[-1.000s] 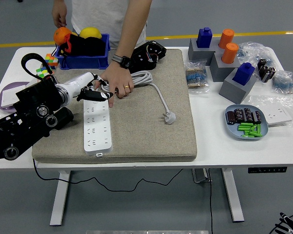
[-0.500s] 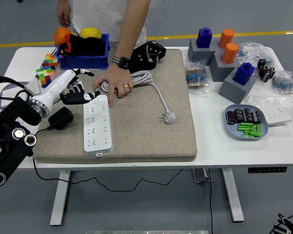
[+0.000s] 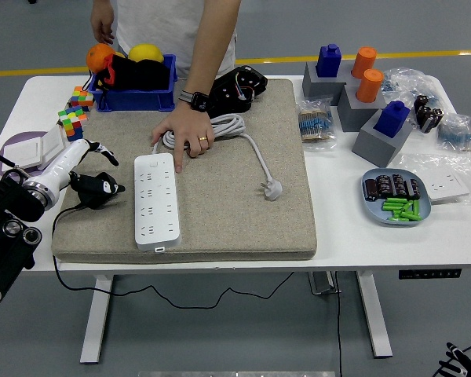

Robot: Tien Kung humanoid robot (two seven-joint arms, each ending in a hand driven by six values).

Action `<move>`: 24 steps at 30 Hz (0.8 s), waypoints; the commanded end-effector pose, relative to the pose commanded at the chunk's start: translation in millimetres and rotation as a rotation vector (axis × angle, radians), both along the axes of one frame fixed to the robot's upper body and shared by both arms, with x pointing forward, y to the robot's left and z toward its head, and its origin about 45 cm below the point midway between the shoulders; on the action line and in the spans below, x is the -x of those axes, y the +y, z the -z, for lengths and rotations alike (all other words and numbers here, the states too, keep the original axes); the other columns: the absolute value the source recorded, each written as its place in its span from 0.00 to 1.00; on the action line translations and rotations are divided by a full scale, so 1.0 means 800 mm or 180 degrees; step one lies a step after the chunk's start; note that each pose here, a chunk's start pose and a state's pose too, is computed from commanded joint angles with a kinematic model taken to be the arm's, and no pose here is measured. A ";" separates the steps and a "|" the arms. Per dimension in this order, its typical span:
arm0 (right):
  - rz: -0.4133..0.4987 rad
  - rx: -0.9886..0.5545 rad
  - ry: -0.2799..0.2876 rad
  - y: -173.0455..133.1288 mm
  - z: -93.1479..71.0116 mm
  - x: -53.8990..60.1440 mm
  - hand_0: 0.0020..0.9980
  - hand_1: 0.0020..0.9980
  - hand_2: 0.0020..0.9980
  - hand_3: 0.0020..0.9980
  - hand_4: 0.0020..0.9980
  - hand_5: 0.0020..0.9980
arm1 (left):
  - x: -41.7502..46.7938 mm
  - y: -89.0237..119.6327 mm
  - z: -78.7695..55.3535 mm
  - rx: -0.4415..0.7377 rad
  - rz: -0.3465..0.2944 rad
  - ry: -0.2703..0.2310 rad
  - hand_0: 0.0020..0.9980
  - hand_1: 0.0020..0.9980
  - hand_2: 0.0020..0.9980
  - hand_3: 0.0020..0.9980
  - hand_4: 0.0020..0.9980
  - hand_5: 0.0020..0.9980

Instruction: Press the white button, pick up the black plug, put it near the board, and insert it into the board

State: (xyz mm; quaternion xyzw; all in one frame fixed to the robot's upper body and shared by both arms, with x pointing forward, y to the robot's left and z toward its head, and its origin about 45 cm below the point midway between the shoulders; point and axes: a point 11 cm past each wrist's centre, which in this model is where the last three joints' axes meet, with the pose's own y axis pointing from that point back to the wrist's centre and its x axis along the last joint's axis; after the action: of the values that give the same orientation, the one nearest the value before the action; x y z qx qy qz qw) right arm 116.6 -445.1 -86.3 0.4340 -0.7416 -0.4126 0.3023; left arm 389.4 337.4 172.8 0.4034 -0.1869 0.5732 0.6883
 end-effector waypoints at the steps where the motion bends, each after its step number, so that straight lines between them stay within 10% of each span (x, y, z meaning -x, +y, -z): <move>1: 0.0001 -0.0001 0.0007 0.000 0.000 0.001 0.73 0.61 0.56 0.68 0.74 0.51 | 0.001 0.002 0.001 0.0001 -0.0009 0.0007 0.88 0.90 0.78 0.44 0.99 0.04; 24: -0.0024 0.0009 0.0007 0.000 0.000 -0.001 0.73 0.61 0.56 0.68 0.75 0.51 | 0.011 0.033 0.024 -0.0079 -0.0153 0.0226 0.84 0.85 0.75 0.37 1.00 0.01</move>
State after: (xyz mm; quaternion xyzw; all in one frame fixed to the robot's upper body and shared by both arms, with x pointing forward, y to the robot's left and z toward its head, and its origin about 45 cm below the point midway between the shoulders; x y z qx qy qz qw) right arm 117.5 -445.4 -86.0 0.4360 -0.7402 -0.4109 0.3053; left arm 380.2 363.9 153.8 0.4363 -0.1597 0.5725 0.6755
